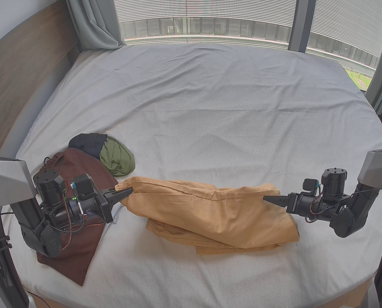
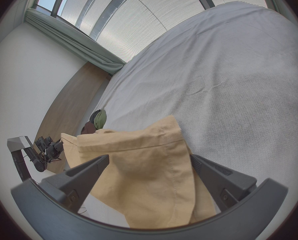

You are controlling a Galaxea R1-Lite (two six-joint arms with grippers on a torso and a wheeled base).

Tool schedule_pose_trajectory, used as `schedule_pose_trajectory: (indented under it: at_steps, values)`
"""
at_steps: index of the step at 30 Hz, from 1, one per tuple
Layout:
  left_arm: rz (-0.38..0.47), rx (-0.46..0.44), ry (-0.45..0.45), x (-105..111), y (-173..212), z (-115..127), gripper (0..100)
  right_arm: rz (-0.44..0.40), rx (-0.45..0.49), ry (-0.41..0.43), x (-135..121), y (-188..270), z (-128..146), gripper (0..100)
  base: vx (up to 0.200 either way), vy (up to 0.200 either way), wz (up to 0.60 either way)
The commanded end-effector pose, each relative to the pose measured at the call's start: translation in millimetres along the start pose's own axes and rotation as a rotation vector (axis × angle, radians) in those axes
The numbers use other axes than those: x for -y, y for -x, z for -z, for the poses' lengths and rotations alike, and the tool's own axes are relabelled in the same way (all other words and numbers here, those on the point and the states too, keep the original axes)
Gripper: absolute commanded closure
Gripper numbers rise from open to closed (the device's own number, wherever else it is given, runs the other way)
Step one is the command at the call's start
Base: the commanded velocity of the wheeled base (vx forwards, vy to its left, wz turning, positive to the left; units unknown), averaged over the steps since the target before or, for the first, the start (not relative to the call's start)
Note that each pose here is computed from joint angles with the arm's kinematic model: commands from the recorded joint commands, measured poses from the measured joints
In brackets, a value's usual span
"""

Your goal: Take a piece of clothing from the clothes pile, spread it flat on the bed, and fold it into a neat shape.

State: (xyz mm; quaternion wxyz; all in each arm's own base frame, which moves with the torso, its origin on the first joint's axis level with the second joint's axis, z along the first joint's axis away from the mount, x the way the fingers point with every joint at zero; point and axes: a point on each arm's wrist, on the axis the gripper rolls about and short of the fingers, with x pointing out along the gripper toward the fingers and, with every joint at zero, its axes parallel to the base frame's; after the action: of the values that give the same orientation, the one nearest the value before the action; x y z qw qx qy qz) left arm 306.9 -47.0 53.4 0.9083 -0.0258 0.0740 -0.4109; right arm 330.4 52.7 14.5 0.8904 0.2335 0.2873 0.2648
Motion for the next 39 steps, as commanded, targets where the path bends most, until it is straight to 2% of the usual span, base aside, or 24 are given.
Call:
schedule_pose_trajectory:
  at_steps: [1, 7, 17, 22, 27, 33, 34, 39]
  values:
    - [-0.001, -0.009, -0.002, -1, -1, 4, 100, -0.025, 0.019, -0.001, -4, -1, 1, 0, 0.000, 0.000, 0.00]
    - [-0.001, -0.014, -0.012, -2, -2, 6, 100, -0.051, 0.048, 0.013, -11, 9, 4, 0, 0.000, 0.000, 0.00]
    - [-0.001, -0.010, -0.013, -2, -1, 5, 100, -0.189, 0.028, 0.052, -33, 33, 5, 0, 0.000, 0.000, 0.00]
    - [0.000, -0.016, -0.008, -2, -2, 7, 100, -0.188, 0.032, 0.053, -30, 29, 5, 0, 0.000, 0.000, 0.00]
    - [-0.003, -0.011, -0.012, -4, -2, 6, 100, -0.173, 0.034, 0.042, -15, 14, 7, 0, 0.000, 0.000, 0.00]
    - [-0.003, -0.010, -0.013, -4, -3, 6, 100, -0.174, 0.053, 0.049, -12, 15, 6, 0, 0.000, 0.000, 0.00]
    - [-0.003, -0.010, -0.013, -4, -3, 6, 100, -0.173, 0.052, 0.050, -12, 15, 7, 100, 0.000, 0.000, 0.00]
    - [-0.011, -0.006, -0.015, -6, -3, 5, 100, -0.169, 0.045, 0.044, -11, 16, 9, 100, 0.000, 0.000, 0.00]
